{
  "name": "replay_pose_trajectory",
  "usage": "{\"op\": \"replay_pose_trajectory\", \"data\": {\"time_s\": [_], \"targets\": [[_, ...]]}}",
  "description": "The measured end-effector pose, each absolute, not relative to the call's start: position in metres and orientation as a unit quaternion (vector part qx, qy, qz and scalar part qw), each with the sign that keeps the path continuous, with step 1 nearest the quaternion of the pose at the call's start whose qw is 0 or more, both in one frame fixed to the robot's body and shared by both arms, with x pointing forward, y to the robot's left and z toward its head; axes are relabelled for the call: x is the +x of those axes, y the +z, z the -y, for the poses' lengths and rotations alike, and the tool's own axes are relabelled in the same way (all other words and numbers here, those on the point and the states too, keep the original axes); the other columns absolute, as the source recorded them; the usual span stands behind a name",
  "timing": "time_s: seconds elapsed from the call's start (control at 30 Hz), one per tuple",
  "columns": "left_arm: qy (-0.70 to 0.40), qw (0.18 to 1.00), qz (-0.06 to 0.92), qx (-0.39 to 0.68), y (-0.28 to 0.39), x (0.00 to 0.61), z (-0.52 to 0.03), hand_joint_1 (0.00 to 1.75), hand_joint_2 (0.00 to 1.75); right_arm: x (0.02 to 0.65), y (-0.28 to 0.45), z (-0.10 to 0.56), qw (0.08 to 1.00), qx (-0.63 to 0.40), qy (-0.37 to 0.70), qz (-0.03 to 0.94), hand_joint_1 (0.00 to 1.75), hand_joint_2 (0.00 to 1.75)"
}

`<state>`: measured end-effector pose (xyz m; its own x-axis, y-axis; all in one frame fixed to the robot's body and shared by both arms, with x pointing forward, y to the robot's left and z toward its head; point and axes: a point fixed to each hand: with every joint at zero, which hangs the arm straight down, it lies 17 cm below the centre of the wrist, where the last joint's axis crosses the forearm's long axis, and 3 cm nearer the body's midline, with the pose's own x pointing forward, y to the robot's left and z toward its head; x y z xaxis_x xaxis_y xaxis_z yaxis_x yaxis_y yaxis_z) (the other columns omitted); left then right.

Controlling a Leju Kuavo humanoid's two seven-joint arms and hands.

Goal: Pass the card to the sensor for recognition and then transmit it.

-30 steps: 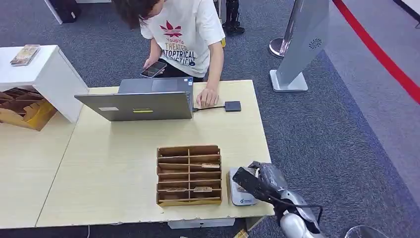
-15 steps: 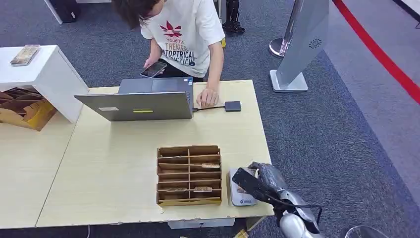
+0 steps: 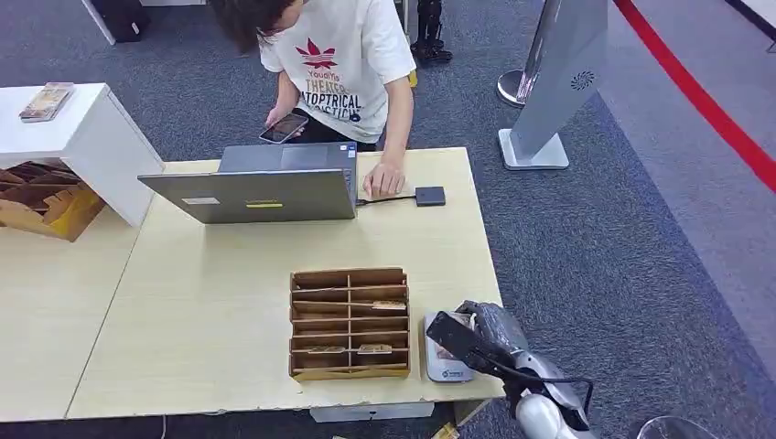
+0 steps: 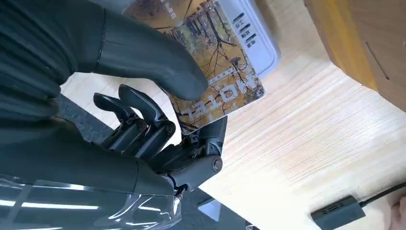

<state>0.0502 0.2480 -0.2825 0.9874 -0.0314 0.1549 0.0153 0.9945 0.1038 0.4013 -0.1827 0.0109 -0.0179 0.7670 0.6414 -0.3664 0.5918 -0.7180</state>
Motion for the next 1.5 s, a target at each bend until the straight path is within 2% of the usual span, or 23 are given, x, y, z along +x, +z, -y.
{"op": "replay_pose_trajectory", "data": {"time_s": [1.5], "targets": [[-0.012,0.996,0.078,0.050,-0.2825,0.0501,-0.2477,0.00,0.00,0.4005,0.0092,0.1815,0.679,-0.173,0.421,0.576,1.75,1.75]]}}
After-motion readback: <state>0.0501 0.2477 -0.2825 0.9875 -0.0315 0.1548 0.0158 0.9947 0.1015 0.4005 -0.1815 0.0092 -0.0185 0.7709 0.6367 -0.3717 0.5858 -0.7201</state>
